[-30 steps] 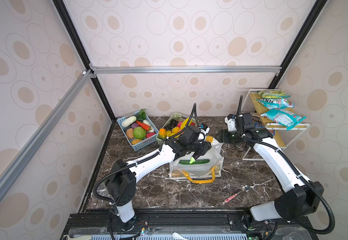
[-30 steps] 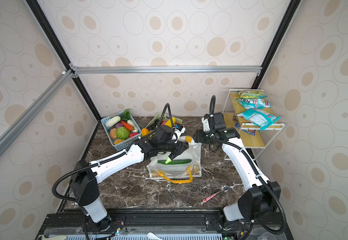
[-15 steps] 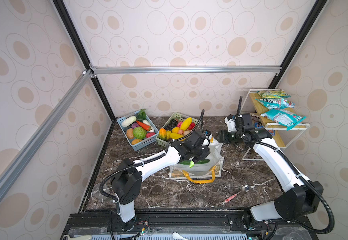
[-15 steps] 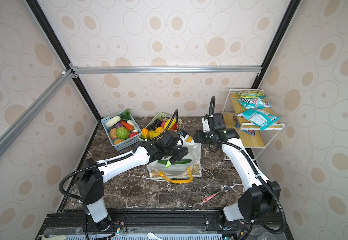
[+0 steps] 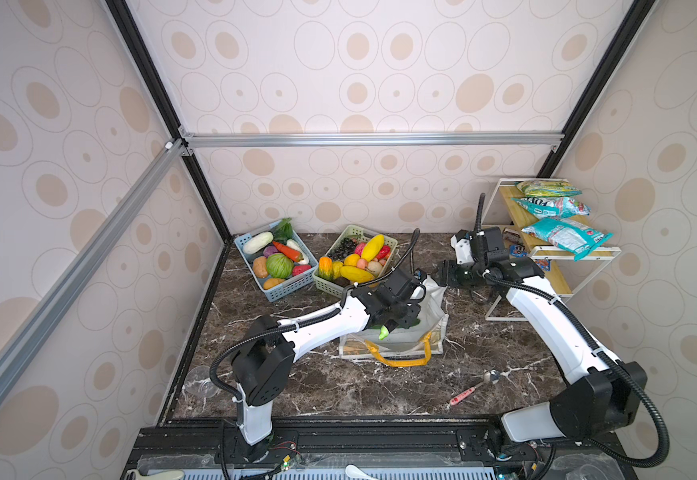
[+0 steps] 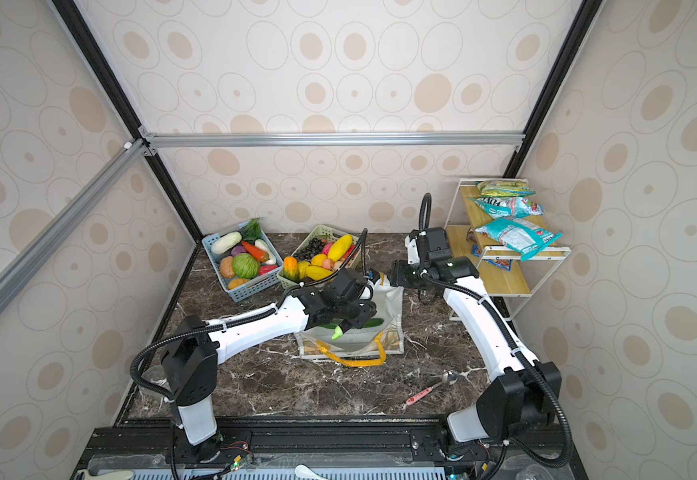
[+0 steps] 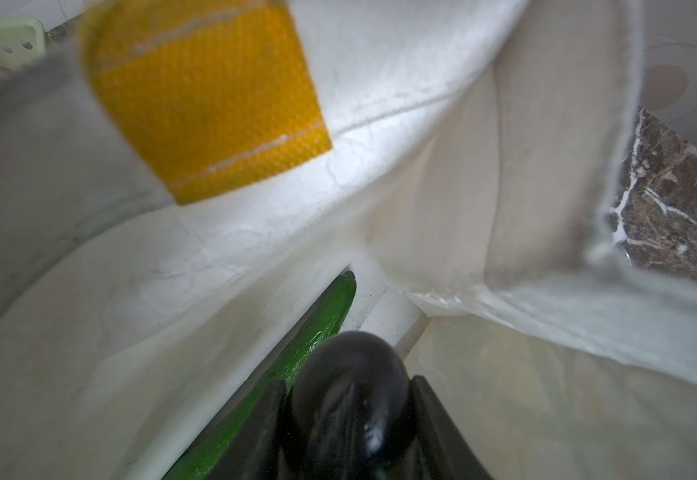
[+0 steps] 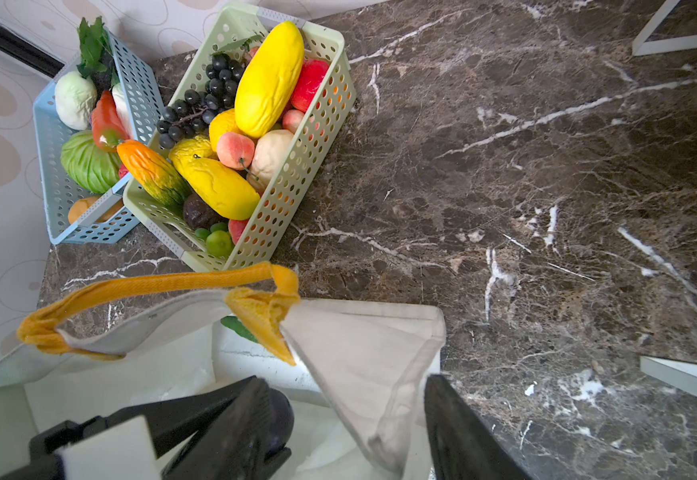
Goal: Place the food into the grocery bag and tie it
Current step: 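Lower the eggplant with the left gripper into the white tote opening, then open the left gripper to release the eggplant inside the tote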
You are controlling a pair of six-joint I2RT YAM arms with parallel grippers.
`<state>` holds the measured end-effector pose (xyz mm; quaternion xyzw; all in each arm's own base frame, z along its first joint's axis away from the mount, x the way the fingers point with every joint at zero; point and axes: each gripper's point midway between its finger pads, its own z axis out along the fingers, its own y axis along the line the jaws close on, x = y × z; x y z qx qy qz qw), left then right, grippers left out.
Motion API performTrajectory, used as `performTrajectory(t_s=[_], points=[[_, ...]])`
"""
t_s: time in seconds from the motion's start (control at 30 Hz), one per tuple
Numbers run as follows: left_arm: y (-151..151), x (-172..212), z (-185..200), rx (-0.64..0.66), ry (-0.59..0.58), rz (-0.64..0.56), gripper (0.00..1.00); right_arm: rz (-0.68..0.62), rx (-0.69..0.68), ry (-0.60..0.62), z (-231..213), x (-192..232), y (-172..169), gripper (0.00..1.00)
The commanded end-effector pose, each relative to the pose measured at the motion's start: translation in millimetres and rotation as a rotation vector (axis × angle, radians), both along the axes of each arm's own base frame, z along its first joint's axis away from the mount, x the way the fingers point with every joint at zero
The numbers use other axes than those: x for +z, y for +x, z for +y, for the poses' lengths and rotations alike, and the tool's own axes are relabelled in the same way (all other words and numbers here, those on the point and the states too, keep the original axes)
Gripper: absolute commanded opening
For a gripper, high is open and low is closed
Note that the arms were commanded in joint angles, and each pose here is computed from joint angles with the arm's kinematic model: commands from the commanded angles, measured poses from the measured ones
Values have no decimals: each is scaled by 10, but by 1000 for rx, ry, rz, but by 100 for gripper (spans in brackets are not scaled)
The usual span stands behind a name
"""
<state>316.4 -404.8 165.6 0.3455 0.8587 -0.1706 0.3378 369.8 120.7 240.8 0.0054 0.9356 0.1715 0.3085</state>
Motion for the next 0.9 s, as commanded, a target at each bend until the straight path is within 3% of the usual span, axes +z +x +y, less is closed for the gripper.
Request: performTrajectory(t_s=[0.0,0.3,0.53,0.87], points=[[-16,-29,-17,-18,34,-23,43,-13,-28,-38,-125,48,-42,62],[-12,-227,37,2,65,-17,45,-14,-83,-56,-388,60,-54,63],[-9,-335,62,16,76,-11,56,-3,-90,-54,-424,15,-67,63],[57,-39,52,56,30,-44,67,-4,-88,-49,-424,14,-75,63]])
